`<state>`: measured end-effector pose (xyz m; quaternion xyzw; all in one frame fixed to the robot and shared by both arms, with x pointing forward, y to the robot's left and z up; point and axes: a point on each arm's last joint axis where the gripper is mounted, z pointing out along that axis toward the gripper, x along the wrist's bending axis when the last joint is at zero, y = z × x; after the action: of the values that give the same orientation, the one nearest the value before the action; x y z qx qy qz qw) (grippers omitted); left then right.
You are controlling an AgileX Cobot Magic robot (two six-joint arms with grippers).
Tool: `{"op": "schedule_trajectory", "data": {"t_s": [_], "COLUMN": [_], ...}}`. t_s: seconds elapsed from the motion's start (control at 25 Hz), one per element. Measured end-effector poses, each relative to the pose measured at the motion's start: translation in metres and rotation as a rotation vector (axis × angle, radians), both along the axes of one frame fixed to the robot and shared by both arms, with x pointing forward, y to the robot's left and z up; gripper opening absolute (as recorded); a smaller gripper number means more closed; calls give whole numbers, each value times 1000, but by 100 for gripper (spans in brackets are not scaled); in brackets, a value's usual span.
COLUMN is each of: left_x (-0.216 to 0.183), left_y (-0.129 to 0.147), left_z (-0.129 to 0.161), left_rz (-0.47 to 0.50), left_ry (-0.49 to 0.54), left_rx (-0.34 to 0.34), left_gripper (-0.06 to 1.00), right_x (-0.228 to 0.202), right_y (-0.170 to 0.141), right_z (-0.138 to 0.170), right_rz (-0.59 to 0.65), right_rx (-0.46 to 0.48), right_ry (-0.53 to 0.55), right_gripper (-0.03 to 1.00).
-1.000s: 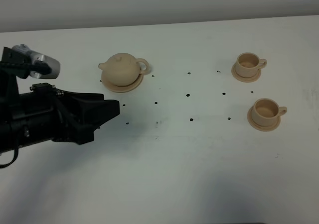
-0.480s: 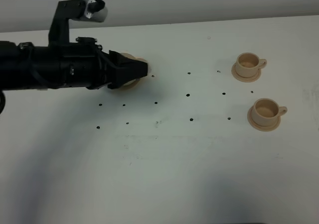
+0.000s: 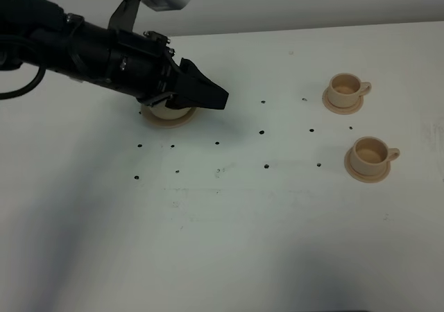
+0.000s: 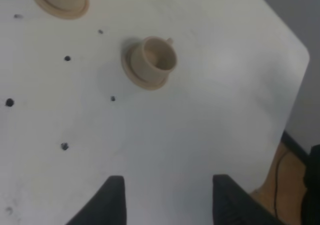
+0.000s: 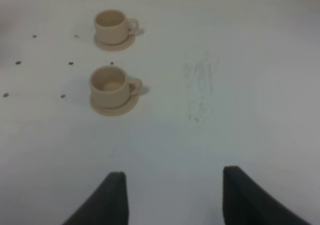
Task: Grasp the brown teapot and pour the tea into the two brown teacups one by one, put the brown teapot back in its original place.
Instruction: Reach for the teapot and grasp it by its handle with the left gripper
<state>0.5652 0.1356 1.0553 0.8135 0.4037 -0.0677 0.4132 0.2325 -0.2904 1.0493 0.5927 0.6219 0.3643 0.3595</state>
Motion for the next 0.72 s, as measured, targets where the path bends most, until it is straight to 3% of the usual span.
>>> {"op": "schedule_trajectory", "data": {"t_s": [0.4, 0.56, 0.72], "left_x": [11, 18, 24], "left_y": [-50, -55, -51], "left_z": [21, 15, 10], "left_rz": [-103, -80, -52], "left_ry": [-137, -159, -187], "left_rx": [306, 418, 485], "left_gripper": [43, 43, 43], "right_x": [0, 0, 0], "right_y": [0, 0, 0], "right_z": [0, 0, 0], "right_rz": [2, 2, 2], "right_rx": [3, 3, 3], "right_ry": [1, 1, 1], "right_gripper": [42, 42, 42]}}
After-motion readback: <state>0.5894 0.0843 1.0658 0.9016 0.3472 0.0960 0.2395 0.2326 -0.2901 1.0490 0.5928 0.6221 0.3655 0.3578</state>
